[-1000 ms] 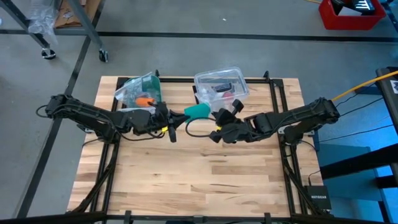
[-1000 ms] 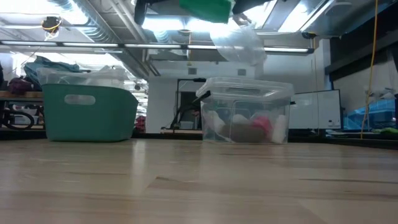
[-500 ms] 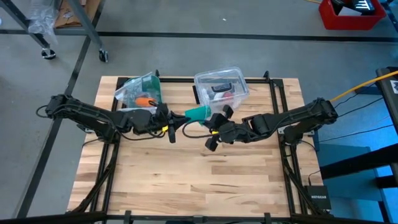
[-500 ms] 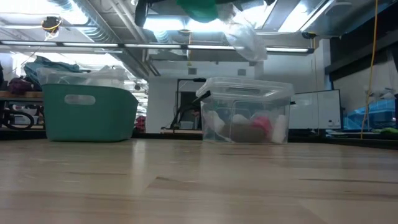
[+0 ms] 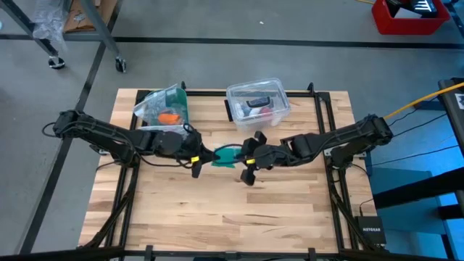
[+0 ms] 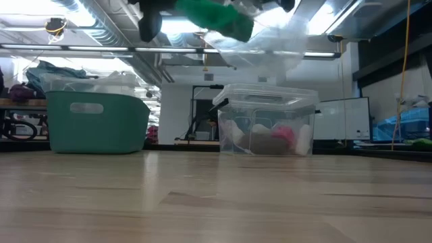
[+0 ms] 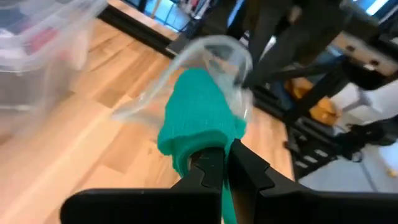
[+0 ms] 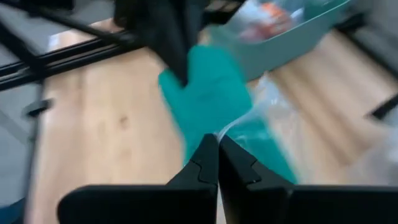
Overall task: Roll bandage
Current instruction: Put the green bandage into the transparent zip bag, then close the transparent zip bag
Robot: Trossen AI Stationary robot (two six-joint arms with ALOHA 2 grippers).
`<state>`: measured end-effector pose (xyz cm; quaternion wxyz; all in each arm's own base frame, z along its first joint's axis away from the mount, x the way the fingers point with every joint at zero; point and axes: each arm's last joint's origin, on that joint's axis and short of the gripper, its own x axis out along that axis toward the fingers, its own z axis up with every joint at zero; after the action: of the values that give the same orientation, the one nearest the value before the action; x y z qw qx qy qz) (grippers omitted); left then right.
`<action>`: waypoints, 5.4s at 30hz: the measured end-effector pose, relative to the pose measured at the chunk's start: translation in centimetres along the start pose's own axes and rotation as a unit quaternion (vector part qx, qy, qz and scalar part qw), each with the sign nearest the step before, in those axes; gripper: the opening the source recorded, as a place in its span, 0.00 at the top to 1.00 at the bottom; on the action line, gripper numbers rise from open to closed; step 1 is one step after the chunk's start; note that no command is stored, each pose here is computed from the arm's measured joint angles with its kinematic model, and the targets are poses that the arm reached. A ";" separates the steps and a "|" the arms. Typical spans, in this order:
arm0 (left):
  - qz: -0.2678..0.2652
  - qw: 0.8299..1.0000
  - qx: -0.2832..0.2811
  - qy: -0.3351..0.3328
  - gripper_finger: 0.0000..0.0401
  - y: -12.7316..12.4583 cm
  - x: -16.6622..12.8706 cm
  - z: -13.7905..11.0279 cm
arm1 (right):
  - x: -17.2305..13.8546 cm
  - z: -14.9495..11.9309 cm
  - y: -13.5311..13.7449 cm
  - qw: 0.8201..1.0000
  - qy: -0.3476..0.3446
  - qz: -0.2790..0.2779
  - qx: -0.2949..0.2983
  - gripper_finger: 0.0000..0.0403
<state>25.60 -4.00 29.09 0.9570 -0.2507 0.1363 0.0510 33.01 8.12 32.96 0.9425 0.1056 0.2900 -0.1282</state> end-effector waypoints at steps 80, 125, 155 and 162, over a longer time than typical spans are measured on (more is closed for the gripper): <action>-0.219 0.943 0.223 -0.113 0.59 -3.0 -6.8 3.4 | -4.7 3.7 1.8 0.926 -0.071 0.370 -0.002 1.00; -0.122 0.912 0.328 -0.212 0.99 -3.2 -3.2 3.8 | -5.3 4.5 0.6 0.964 -0.166 0.205 -0.043 0.98; -0.090 0.938 0.278 -0.185 1.00 -1.6 -10.5 4.9 | -4.3 4.3 0.5 0.972 -0.180 0.128 -0.079 0.48; -0.086 0.941 0.281 -0.169 1.00 -1.5 -10.3 4.6 | -4.5 4.6 0.7 0.967 -0.195 0.146 -0.076 0.48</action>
<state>17.02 -3.31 36.59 0.9983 0.0298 -0.0410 -0.0305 32.04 8.33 39.39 0.9946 0.0481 0.0906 0.0146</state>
